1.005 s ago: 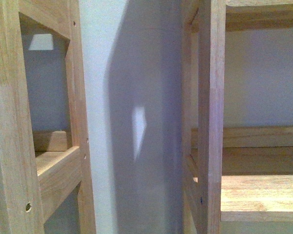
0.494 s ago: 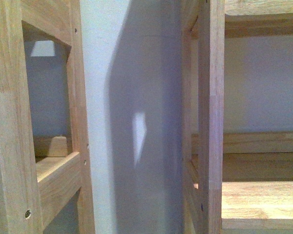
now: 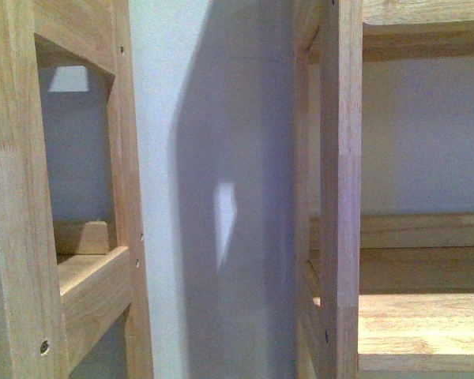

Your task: Put away toys

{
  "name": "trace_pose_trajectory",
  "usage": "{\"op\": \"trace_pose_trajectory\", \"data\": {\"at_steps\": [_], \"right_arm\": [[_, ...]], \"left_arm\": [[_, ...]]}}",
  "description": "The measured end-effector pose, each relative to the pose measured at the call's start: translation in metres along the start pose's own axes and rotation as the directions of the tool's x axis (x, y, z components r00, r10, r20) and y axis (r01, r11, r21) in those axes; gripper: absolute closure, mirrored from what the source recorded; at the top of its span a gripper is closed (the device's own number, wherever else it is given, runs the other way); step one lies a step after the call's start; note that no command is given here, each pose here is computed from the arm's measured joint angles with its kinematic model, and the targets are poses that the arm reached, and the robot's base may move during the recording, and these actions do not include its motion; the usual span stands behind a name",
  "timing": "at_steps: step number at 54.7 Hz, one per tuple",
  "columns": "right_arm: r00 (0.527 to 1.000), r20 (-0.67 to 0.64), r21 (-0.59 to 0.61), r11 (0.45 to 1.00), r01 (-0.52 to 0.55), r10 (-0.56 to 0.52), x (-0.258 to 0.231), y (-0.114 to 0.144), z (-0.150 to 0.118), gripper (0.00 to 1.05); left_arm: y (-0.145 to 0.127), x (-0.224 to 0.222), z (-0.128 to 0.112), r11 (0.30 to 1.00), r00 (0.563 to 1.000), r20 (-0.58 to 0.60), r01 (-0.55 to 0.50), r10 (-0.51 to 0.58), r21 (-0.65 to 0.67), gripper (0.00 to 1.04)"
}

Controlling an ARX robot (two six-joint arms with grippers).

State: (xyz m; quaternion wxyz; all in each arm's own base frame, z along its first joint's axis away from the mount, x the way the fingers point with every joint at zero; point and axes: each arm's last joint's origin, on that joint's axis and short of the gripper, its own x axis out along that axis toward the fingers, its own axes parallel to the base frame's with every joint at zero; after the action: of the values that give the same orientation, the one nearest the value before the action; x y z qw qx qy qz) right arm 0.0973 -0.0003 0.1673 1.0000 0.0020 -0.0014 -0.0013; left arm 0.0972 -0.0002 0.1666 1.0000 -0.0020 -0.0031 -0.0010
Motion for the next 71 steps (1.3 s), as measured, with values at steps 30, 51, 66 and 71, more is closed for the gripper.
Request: {"op": "trace_pose_trajectory", "data": {"at_steps": [30,51,66,71], "right_arm": [[1.0,0.0,0.0,1.0,0.0,0.0,0.0,0.0,0.0,0.03],[1.0,0.0,0.0,1.0,0.0,0.0,0.0,0.0,0.0,0.02],[1.0,0.0,0.0,1.0,0.0,0.0,0.0,0.0,0.0,0.02],[1.0,0.0,0.0,1.0,0.0,0.0,0.0,0.0,0.0,0.02]], "left_arm": [[0.0,0.0,0.0,1.0,1.0,0.0,0.0,0.0,0.0,0.06],[0.0,0.0,0.0,1.0,1.0,0.0,0.0,0.0,0.0,0.06],[0.0,0.0,0.0,1.0,1.0,0.0,0.0,0.0,0.0,0.06],[0.0,0.0,0.0,1.0,1.0,0.0,0.0,0.0,0.0,0.06]]}}
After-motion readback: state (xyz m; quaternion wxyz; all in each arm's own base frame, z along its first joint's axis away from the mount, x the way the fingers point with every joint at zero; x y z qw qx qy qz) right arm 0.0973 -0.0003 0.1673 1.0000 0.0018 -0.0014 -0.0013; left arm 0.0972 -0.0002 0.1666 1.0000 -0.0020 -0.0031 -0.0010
